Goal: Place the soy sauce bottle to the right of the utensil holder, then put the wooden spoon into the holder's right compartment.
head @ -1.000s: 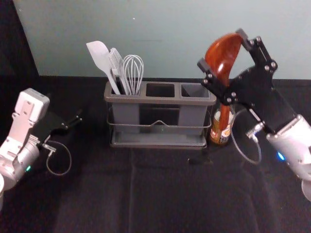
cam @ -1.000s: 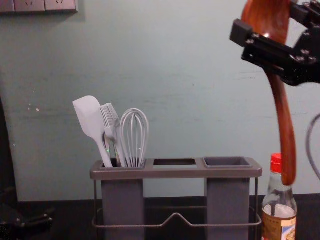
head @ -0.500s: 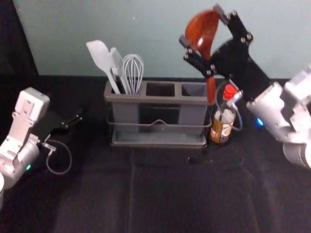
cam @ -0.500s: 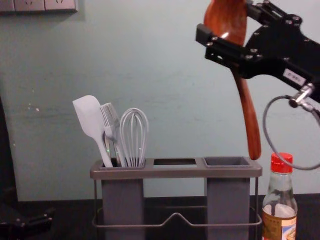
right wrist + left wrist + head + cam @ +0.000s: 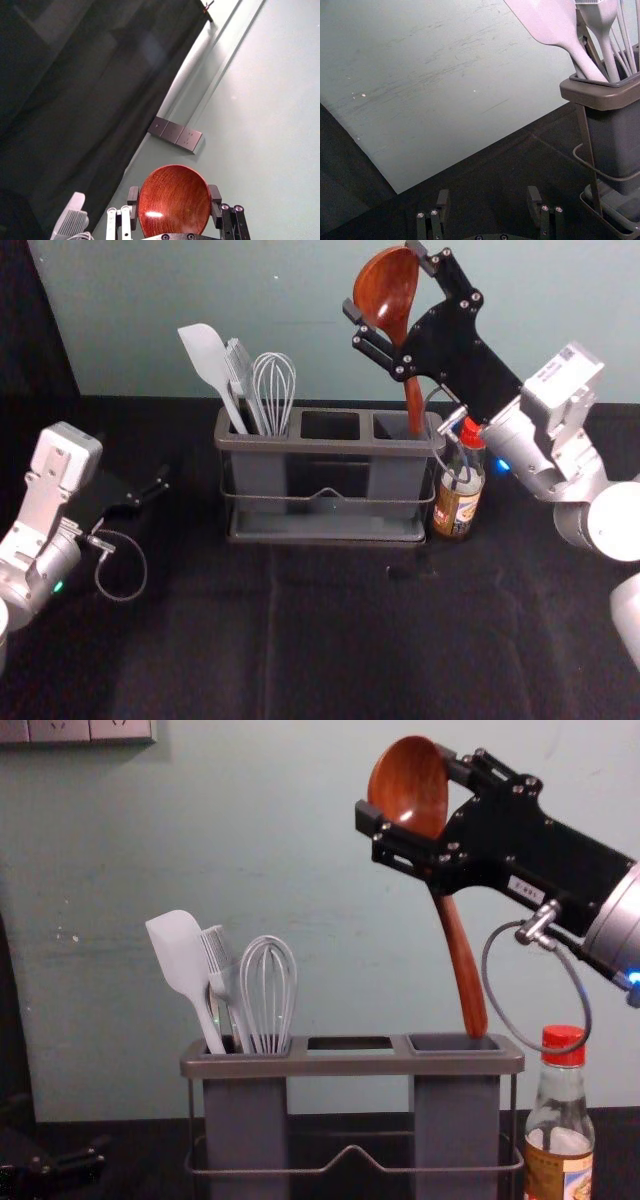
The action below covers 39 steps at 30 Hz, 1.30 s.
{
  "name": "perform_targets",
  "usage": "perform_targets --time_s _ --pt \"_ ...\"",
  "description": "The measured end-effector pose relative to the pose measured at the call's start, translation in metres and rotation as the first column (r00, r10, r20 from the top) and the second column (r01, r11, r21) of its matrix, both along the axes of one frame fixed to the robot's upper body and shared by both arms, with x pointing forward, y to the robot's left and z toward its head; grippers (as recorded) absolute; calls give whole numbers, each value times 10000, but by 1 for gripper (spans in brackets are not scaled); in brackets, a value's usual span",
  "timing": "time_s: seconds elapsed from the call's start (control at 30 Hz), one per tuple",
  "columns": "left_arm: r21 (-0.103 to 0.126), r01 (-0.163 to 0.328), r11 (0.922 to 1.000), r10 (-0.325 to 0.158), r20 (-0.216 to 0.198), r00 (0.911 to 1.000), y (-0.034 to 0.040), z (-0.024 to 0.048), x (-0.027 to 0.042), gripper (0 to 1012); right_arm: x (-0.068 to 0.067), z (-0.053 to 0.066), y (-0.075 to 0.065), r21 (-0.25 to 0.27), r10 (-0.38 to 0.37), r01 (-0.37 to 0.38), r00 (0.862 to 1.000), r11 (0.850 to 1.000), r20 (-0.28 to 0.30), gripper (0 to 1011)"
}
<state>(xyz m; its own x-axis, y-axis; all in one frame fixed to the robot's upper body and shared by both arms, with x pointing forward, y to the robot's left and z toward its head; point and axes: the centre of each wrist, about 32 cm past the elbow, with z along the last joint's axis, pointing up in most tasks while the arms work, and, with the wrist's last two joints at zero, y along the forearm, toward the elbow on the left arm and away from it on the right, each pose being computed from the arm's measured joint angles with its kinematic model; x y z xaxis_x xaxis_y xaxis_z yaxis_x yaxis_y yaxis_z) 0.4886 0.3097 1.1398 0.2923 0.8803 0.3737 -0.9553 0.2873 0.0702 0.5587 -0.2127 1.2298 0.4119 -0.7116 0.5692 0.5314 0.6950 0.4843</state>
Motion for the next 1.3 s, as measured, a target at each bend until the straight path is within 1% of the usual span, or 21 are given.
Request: perform_targets --time_s 0.1,0.23,0.43,0.5,0.53,0.63,0.73,0.83,0.87,0.9,1.07,1.3 --pt "0 0 10000 0 0 10000 0 0 0 1005 36 -27 28 20 14 -14 10000 10000 -6 836" --pt "0 0 10000 0 0 10000 0 0 0 1005 80 -93 68 70 -9 9 10000 10000 -18 837" --pt "0 1 10000 -1 0 10000 0 0 0 1005 108 -252 111 54 -36 36 10000 10000 -66 837" --pt "0 0 10000 0 0 10000 0 0 0 1005 110 -285 116 71 -48 48 10000 10000 -66 837" --pt "0 0 10000 0 0 10000 0 0 0 1005 108 -327 121 81 -54 55 9999 10000 -94 837" --pt "0 0 10000 0 0 10000 0 0 0 1005 99 -393 125 116 -82 84 9998 9999 -167 837" --pt "0 0 10000 0 0 10000 0 0 0 1005 74 -492 123 154 -134 138 9995 9998 -276 837" --pt "1 0 10000 0 0 10000 0 0 0 1005 55 -547 121 146 -145 150 9993 9998 -353 837" --pt "0 0 10000 0 0 10000 0 0 0 1005 44 -581 116 113 -159 164 9991 9998 -405 837" --pt "-1 0 10000 0 0 10000 0 0 0 1005 44 -581 116 113 -159 164 9991 9998 -405 837" --pt "0 0 10000 0 -1 10000 0 0 0 1005 -4 -695 85 51 -274 278 9978 9996 -596 836" --pt "0 0 10000 0 0 10000 0 0 0 1005 -41 -785 28 -29 -427 426 9962 9991 -754 836"
